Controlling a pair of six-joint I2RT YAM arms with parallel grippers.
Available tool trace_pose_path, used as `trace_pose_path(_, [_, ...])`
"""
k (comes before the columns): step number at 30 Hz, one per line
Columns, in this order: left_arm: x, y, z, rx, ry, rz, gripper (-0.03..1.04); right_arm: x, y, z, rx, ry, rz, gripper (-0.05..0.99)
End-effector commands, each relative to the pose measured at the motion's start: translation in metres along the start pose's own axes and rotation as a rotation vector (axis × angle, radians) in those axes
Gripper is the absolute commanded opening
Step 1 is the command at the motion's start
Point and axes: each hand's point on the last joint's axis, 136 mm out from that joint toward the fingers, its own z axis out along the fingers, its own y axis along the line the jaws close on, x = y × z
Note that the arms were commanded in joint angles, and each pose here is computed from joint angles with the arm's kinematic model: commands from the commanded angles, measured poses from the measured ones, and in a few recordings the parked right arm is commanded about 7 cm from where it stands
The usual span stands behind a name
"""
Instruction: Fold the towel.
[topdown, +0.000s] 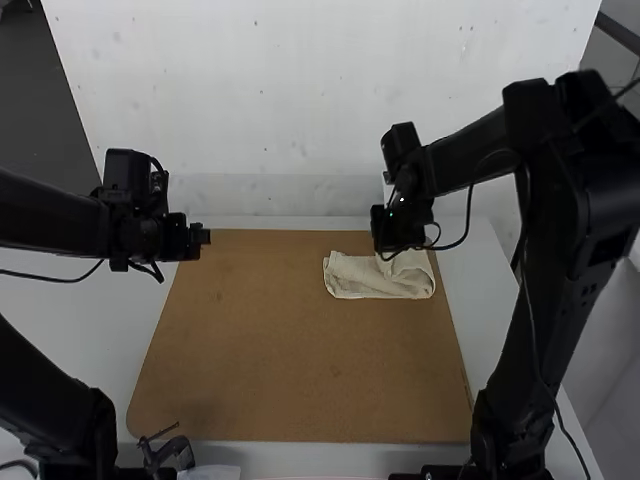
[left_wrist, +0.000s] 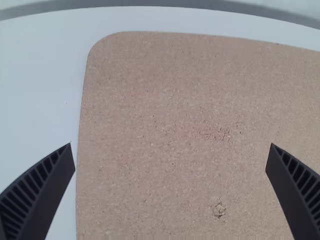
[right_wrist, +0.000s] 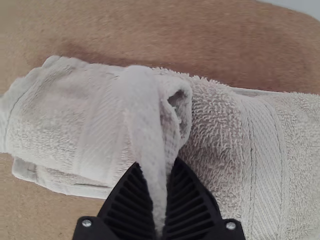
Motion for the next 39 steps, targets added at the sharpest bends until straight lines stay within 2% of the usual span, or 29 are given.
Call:
trace_pose_path(1, [-0.012, 0.005, -0.010, -0.013, -0.054, -0.005, 0.99, -0.009, 0.022, 0.010, 0.041, -0.012, 0.005, 0.02])
trace_pose_path(12, [-0.017, 0.015, -0.011, -0.020, -0.079, -0.019, 0.99, -0.038, 0.061, 0.025, 0.026, -0.034, -0.033, 0.02])
trace_pose_path(23, [-0.012, 0.016, -0.005, -0.019, -0.067, -0.020, 0.99, -0.005, 0.102, 0.042, 0.003, 0.043, -0.130, 0.02])
trace_pose_path(28, [-0.011, 0.016, -0.005, -0.018, -0.066, -0.022, 0.99, 0.002, 0.101, 0.050, 0.019, 0.059, -0.136, 0.02])
trace_pose_path(29, [-0.010, 0.015, -0.005, -0.014, -0.064, -0.022, 0.99, 0.000, 0.099, 0.050, 0.025, 0.052, -0.132, 0.05])
trace_pose_path(30, [-0.010, 0.016, -0.005, -0.014, -0.064, -0.023, 0.99, -0.001, 0.098, 0.051, 0.024, 0.045, -0.126, 0.19])
trace_pose_path(32, [-0.009, 0.016, -0.004, -0.013, -0.061, -0.025, 0.99, -0.007, 0.093, 0.049, 0.020, 0.030, -0.110, 0.62])
trace_pose_path(33, [-0.009, 0.016, -0.004, -0.013, -0.061, -0.023, 0.99, -0.010, 0.092, 0.046, 0.015, 0.023, -0.103, 0.79])
trace_pose_path(34, [-0.008, 0.016, -0.004, -0.014, -0.058, -0.023, 0.99, -0.014, 0.089, 0.043, 0.013, 0.014, -0.093, 0.85])
trace_pose_path(39, [-0.007, 0.016, -0.003, -0.012, -0.055, -0.025, 0.99, -0.043, 0.079, 0.014, -0.027, -0.079, -0.038, 0.85])
